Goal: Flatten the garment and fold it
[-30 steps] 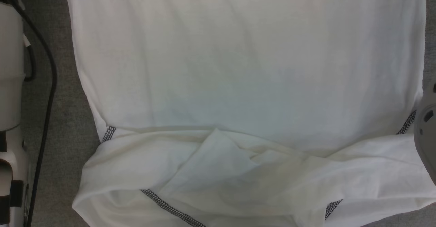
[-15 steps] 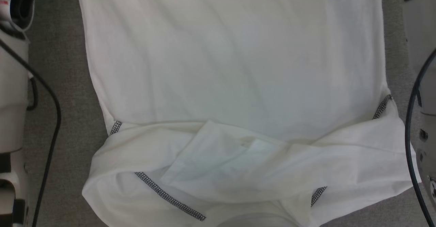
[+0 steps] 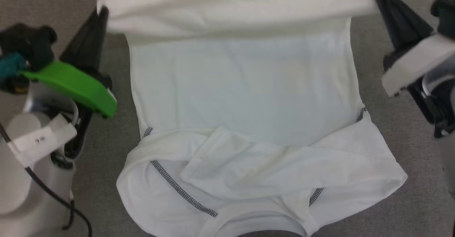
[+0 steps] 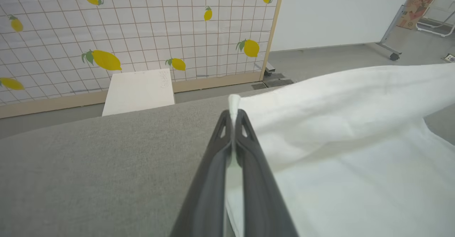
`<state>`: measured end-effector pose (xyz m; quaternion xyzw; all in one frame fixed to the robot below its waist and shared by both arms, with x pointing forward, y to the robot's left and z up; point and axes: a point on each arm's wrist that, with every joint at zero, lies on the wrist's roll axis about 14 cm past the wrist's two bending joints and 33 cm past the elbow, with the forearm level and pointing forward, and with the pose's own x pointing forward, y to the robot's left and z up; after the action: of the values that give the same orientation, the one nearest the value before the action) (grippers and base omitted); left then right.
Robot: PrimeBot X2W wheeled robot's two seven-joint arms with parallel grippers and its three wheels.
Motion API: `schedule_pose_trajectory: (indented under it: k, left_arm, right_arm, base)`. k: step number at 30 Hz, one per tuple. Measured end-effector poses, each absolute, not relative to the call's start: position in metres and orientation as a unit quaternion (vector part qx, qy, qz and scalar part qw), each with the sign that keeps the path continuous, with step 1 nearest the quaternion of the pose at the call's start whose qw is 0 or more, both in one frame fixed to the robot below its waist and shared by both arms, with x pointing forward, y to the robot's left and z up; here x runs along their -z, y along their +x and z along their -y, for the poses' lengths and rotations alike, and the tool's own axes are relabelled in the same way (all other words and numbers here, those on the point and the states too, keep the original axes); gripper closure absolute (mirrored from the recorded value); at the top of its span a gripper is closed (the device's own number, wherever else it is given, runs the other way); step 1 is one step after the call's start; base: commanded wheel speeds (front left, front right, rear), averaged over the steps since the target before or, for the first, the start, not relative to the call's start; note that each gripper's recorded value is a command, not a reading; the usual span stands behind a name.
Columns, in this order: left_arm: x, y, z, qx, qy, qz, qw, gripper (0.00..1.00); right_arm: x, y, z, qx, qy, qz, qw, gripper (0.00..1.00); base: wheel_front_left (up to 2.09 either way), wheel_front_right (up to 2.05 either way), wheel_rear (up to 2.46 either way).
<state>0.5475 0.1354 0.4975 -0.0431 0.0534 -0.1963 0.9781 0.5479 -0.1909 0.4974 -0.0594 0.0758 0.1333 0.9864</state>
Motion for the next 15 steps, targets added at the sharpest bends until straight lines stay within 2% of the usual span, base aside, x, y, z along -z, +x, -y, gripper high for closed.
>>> schedule_pose_trajectory:
  k: [15]
  left_arm:
    - [-0.458,0.394,-0.141,0.172,-0.134,-0.188,0.958,1.00]
  right_arm:
    - [-0.479,0.422,0.213,-0.086,-0.004,-0.178,0.980,1.00]
  base:
    - [0.00,0.00,0.00]
